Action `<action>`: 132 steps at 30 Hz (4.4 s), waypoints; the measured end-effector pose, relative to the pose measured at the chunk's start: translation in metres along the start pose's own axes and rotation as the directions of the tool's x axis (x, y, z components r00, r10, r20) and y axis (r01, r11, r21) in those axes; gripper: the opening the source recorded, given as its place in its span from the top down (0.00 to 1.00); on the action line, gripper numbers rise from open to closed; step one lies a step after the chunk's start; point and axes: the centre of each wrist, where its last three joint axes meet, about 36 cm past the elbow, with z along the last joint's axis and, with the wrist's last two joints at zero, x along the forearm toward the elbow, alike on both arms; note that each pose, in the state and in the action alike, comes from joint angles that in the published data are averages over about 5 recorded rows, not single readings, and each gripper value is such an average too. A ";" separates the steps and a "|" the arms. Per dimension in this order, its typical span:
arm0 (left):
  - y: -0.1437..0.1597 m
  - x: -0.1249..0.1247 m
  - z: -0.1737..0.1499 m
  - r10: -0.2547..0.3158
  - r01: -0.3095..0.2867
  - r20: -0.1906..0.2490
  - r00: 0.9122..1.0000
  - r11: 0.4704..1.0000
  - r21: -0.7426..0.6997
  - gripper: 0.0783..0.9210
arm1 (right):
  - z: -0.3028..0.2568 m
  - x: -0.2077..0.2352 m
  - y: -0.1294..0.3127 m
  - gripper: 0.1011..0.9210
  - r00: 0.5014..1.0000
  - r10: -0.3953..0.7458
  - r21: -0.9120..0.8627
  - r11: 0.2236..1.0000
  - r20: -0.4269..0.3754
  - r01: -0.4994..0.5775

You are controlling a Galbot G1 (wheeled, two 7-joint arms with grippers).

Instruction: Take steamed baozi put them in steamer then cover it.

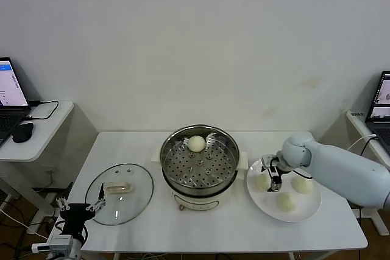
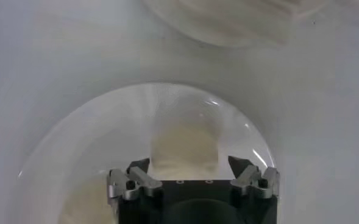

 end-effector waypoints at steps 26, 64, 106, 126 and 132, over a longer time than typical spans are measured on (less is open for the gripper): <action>-0.002 -0.004 -0.005 0.016 -0.016 0.017 1.000 1.000 -0.003 0.12 | 0.007 0.153 -0.043 0.39 0.992 0.109 -0.048 0.993 0.058 -0.106; 0.003 -0.010 -0.012 -0.011 0.010 0.044 0.999 1.000 0.014 0.12 | -0.278 0.136 -0.097 0.38 0.987 0.010 0.046 0.999 0.160 -0.018; -0.006 -0.007 -0.014 0.017 -0.017 0.047 0.999 1.000 0.007 0.12 | -0.105 0.216 -0.056 0.12 0.996 -0.040 0.108 0.994 0.075 0.032; -0.017 -0.001 -0.009 0.027 -0.027 0.030 0.999 1.000 -0.007 0.12 | 0.031 0.139 0.043 0.12 0.999 -0.052 0.048 0.997 -0.015 0.053; -0.019 0.000 -0.011 0.027 -0.027 0.034 0.999 1.000 -0.011 0.12 | 0.041 0.107 0.061 0.12 0.998 -0.054 0.025 0.998 -0.022 0.054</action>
